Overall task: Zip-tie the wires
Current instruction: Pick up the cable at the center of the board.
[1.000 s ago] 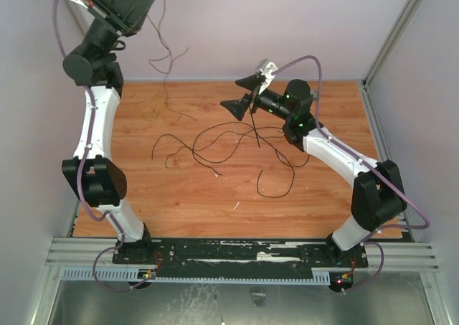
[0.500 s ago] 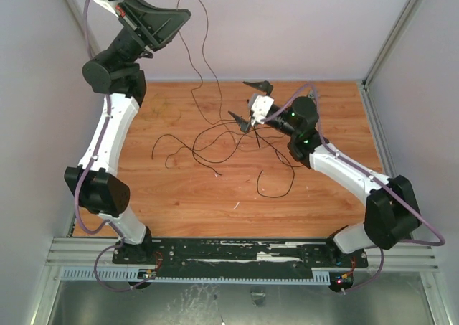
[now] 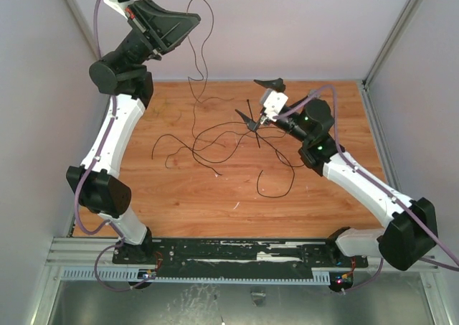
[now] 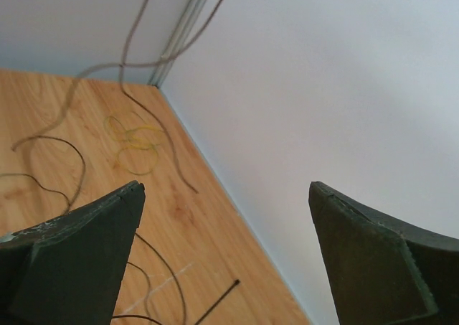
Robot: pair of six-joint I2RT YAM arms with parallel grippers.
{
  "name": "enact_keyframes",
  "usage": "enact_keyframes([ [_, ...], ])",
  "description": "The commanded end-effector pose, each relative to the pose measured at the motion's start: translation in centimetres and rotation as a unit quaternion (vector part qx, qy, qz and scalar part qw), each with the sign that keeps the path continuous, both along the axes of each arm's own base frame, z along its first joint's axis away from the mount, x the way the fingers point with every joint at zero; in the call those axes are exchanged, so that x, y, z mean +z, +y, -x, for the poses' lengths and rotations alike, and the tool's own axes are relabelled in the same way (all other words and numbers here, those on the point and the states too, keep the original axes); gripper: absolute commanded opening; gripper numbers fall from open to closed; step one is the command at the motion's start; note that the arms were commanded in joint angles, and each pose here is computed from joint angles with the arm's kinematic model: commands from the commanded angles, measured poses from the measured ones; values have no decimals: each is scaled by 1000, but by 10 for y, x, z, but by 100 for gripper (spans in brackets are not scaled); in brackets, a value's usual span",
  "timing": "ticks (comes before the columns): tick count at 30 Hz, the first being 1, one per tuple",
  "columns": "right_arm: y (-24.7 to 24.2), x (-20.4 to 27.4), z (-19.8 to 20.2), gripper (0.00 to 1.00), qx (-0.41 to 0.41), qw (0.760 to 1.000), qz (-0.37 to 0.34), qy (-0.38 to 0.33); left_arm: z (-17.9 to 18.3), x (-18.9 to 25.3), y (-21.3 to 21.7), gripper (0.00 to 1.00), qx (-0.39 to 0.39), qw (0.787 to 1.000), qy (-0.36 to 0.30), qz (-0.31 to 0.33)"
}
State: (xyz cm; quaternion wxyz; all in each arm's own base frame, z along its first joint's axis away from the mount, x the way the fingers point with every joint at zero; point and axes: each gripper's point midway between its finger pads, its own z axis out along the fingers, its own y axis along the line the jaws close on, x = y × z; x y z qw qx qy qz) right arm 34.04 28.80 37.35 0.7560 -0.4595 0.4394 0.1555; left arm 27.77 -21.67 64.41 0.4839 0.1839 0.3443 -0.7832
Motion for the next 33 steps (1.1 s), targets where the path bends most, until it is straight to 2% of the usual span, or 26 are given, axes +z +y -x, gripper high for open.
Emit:
enact_keyframes([
  [1,7,8,21,99,46,994,-31,93,19,8,1,3,4,999,-36,1],
  [4,15,-2,32,99,82,988,-19,130,20,11,1,3,4,999,-40,1],
  [8,20,-32,35,99,90,979,-1,185,20,13,1,4,6,999,-40,2],
  [14,31,-69,33,99,109,970,9,216,23,17,-1,4,1,999,-41,6],
  [19,57,-93,39,97,148,953,33,262,26,20,-2,5,-1,999,-45,6],
  [26,59,-100,45,97,153,953,21,262,26,20,-3,6,-1,999,-45,3],
  [33,72,-112,44,94,174,938,19,299,28,21,-3,8,1,999,-49,4],
])
